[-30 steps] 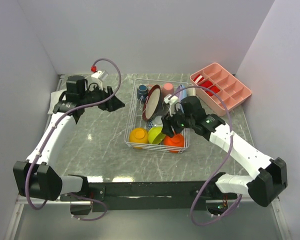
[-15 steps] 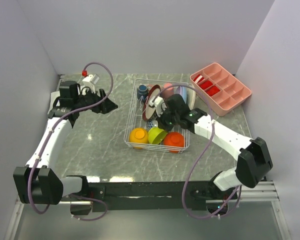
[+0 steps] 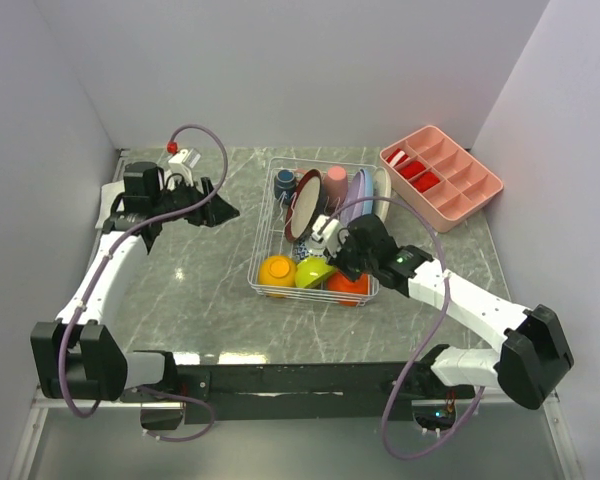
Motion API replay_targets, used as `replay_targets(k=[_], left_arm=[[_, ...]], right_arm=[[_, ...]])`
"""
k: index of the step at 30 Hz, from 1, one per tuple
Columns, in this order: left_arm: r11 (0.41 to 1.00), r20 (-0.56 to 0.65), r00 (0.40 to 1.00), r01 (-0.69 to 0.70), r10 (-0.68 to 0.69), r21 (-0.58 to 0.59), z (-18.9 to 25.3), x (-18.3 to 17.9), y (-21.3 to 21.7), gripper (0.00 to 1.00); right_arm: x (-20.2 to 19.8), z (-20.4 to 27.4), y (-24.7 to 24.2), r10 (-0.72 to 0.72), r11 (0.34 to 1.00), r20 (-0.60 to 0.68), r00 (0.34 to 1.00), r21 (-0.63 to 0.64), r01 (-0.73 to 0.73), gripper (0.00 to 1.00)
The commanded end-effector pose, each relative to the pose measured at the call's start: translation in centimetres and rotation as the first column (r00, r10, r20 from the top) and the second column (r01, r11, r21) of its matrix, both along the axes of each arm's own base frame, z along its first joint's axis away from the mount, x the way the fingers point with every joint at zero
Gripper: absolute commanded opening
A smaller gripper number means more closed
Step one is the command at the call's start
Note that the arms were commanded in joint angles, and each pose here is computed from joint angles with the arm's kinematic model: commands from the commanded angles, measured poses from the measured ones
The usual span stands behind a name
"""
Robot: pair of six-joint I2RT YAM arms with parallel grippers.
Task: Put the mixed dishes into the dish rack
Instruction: Adjust the bowl in the dish rack.
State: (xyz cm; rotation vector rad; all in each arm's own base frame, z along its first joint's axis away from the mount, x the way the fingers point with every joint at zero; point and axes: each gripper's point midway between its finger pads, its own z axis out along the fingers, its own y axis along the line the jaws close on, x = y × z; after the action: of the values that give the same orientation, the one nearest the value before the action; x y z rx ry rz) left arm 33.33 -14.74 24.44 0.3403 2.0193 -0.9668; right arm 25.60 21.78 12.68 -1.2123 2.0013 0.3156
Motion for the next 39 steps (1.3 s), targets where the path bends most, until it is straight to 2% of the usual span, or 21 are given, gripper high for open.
replay_targets(k=[1,4,8,12,14,17,25,32,35,39], left_arm=[[0.999,0.040,0.999,0.037,-0.036,-0.023,1.4,0.4,-0.6,0.71],[0.999,0.037,0.999,0.038,-0.038,-0.017,1.3,0.5,-0.6,0.71],[0.998,0.040,0.998,0.050,-0.049,-0.023,1.6,0.7,-0.8,0.71],[0.999,0.044,0.998,0.049,-0.048,-0.022,1.7,1.1,-0.8,0.72],[0.999,0.055,0.997,0.047,-0.046,-0.017,2.0,1.2,-0.7,0.72],[0.999,0.049,0.998,0.050,-0.050,-0.010,2.0,1.4,-0.7,0.72],[0.999,0.048,0.998,0.041,-0.042,0.012,1.5,1.5,-0.5,0.73],[0.999,0.045,0.998,0.035,-0.036,0.024,1.1,1.3,-0.3,0.73],[0.999,0.045,0.998,0.035,-0.036,0.026,1.0,1.4,-0.2,0.73],[0.999,0.044,0.998,0.038,-0.039,0.022,1.1,1.7,-0.3,0.73]], right_arm=[[-4.0,-3.6,-2.0,0.064,0.992,-0.115,0.991,-0.097,-0.075,0.00],[-3.8,-3.0,-1.9,0.063,0.995,-0.076,0.995,-0.069,-0.069,0.00],[-1.7,-0.6,-2.8,0.014,0.999,0.048,0.999,-0.032,-0.013,0.00],[0.9,2.0,-5.0,-0.093,0.994,0.058,0.994,0.070,0.089,0.00],[1.4,3.3,-4.8,-0.090,0.988,0.058,0.994,0.128,0.082,0.00],[0.6,4.0,-3.5,0.015,0.991,0.050,0.999,0.131,-0.021,0.00],[-1.4,1.5,-0.2,0.225,0.973,0.010,0.974,0.043,-0.226,0.00],[-4.8,-4.5,-0.2,0.384,0.910,-0.180,0.906,-0.094,-0.404,0.00],[-5.7,-6.1,-0.4,0.385,0.897,-0.254,0.887,-0.125,-0.425,0.00],[-5.8,-6.3,0.5,0.390,0.898,-0.259,0.884,-0.104,-0.427,0.00]])
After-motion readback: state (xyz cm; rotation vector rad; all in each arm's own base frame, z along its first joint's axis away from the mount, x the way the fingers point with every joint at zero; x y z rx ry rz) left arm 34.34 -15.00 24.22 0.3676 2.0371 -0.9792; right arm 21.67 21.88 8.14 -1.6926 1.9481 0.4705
